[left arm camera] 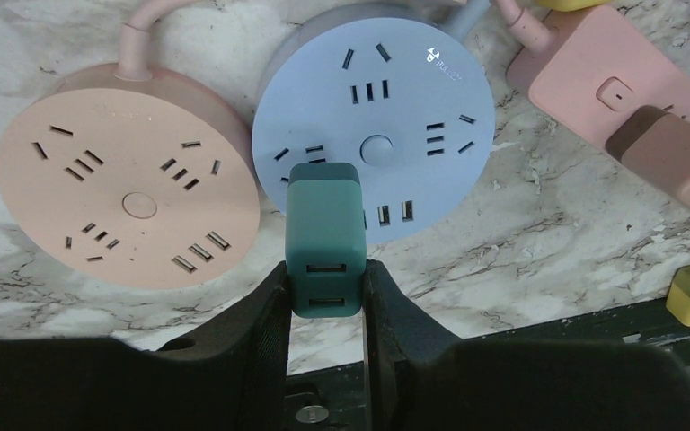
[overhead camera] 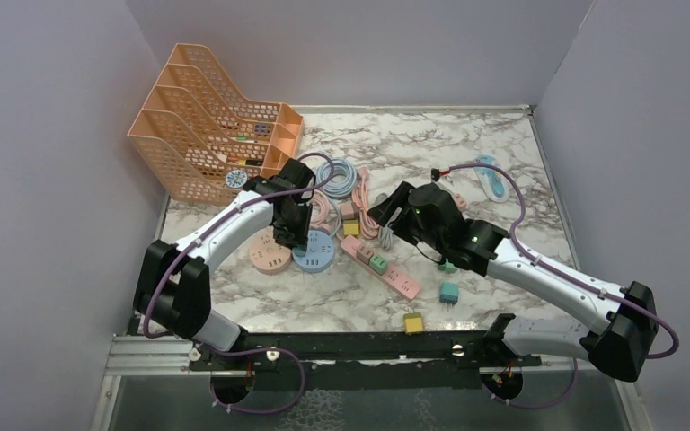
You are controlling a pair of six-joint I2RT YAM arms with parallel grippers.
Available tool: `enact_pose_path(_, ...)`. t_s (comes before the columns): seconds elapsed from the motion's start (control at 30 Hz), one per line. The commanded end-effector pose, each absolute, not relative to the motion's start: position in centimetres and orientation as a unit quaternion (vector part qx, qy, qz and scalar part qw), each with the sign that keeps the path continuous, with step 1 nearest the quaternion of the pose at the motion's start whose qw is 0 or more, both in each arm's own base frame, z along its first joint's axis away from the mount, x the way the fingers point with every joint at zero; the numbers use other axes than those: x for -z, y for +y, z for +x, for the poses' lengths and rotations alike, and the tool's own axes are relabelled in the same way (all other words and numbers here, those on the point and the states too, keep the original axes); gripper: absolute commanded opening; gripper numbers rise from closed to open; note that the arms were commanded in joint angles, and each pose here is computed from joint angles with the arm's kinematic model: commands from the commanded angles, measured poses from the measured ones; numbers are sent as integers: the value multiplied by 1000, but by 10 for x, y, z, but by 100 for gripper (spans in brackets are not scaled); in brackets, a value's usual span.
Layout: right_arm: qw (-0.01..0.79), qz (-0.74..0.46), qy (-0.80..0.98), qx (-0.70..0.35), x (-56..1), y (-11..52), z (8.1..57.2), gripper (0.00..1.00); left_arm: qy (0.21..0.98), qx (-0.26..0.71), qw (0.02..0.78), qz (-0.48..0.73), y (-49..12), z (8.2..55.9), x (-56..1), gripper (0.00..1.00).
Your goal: Insert the plug
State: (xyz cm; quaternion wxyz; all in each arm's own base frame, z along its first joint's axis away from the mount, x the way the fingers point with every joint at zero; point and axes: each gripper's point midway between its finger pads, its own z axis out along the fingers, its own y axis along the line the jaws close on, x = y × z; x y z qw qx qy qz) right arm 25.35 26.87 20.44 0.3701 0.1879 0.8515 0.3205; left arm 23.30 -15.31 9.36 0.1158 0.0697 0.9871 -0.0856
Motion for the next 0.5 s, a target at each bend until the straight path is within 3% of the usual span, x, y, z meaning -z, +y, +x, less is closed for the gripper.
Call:
enact_pose_path(0.0,390,192,847,-306,-207,257,255,65,988,99,91,81,-158,232,-97,0)
enact_pose_path(0.47,393,201,846,-300,-205,251,253,64,991,49,107,62,-144,250,-94,0)
